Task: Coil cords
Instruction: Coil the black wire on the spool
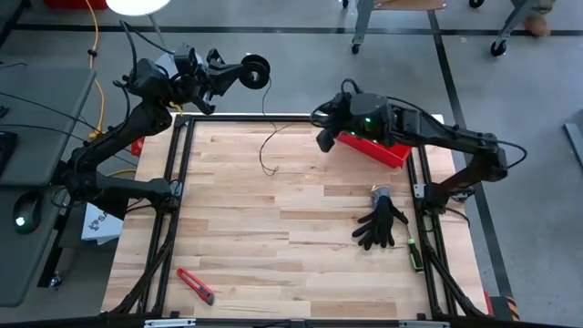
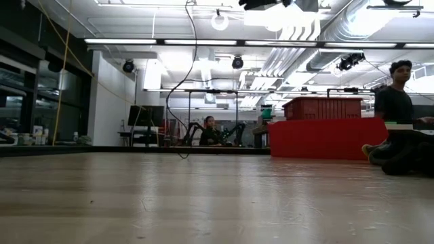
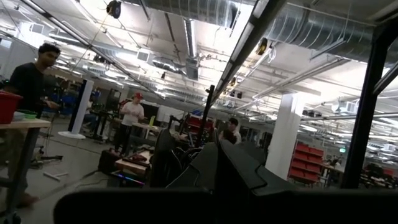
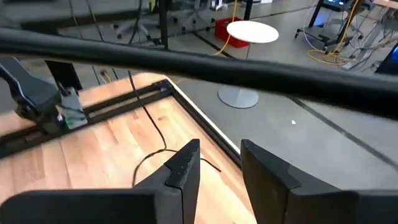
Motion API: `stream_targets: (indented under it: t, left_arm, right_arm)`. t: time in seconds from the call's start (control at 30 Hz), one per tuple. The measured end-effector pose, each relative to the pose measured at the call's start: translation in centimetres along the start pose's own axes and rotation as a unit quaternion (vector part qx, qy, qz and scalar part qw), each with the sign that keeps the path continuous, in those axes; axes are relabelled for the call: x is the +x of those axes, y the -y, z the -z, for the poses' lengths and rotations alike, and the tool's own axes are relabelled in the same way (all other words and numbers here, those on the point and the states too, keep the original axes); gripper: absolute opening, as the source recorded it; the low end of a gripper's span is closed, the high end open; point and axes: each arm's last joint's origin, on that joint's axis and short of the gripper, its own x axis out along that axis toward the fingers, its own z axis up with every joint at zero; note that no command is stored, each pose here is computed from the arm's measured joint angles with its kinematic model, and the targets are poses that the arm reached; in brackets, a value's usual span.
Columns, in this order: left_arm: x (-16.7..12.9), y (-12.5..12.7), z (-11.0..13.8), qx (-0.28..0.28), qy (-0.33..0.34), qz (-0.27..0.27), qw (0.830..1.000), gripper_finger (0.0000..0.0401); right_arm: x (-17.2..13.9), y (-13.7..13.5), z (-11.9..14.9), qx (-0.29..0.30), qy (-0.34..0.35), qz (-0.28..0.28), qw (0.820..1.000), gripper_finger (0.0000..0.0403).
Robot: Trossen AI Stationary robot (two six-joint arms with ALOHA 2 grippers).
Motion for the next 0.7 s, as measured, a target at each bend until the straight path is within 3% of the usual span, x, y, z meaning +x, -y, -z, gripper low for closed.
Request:
stream_targets:
  t: [0.33, 0.7]
  left_arm:
    - [0.0, 0.0, 0.1, -0.001, -0.006, 0.007, 1.000, 0.0003]
    - [0.0, 0.0, 0.1, -0.008, -0.010, 0.007, 1.000, 0.0003]
  right_arm:
    - [-2.9, 1.7, 3.5, 0.110, 0.053, -0.022, 0.992, 0.0108]
    - [-3.4, 1.9, 4.0, 0.117, 0.056, -0.027, 0.991, 0.0108]
